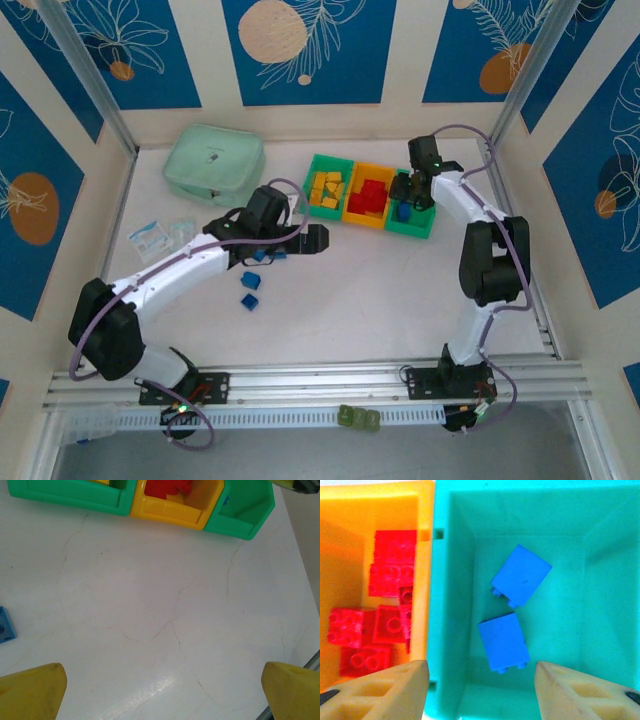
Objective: Sort the legos into containers by color
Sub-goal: Place the lego in the container, then pick up the lego from the center of the table.
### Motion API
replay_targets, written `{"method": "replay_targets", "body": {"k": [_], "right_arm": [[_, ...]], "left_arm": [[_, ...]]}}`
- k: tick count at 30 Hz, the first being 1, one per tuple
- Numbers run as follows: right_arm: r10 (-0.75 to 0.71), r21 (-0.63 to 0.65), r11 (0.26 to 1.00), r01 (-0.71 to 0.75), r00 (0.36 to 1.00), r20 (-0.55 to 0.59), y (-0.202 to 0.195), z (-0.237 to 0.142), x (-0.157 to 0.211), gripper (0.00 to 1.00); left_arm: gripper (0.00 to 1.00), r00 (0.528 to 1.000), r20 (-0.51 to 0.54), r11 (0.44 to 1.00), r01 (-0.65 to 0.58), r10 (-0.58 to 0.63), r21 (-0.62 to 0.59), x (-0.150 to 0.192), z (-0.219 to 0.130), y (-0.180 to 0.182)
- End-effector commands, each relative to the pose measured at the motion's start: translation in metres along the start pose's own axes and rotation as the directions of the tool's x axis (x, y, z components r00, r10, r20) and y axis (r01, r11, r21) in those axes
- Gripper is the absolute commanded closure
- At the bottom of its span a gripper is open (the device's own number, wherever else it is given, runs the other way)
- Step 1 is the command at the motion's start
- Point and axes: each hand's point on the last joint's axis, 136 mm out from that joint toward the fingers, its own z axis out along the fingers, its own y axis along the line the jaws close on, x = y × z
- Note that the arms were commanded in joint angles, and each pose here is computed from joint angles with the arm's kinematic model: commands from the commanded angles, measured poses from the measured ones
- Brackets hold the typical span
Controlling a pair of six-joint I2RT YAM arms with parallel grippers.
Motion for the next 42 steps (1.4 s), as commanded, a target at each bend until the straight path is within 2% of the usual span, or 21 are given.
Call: {"method": "replay_targets", "body": {"k": [1,14,23,34,42], "right_arm": [[-0.027,-0.074,0.997,0.028,0.999,0.027,0.024,-0.031,0.009,0.40],[-0.270,-0.232,0.938,0.256,0.963,-0.027,0.117,-0.061,0.110,0.35],[-0.493,-0.367,0.809,0.459,0.870,0.002,0.199,-0.056,0.179,0.32],[-0.622,-0.458,0.690,0.561,0.783,0.020,0.259,-0.018,0.211,0.28],[-0.688,-0.436,0.642,0.631,0.725,0.035,0.281,0.011,0.219,0.24]], "left_arm": [[0.01,0.999,0.039,1.000,-0.021,0.022,-0.007,-0.006,-0.020,-0.003],[0.01,0.999,0.048,0.983,0.020,-0.011,-0.183,0.034,-0.064,0.048],[0.01,0.995,0.099,0.963,0.056,-0.031,-0.264,0.053,-0.102,0.071],[0.01,0.981,0.174,0.938,0.136,-0.083,-0.319,0.063,-0.134,0.088],[0.01,0.971,0.211,0.925,0.181,-0.114,-0.334,0.069,-0.143,0.096]]}}
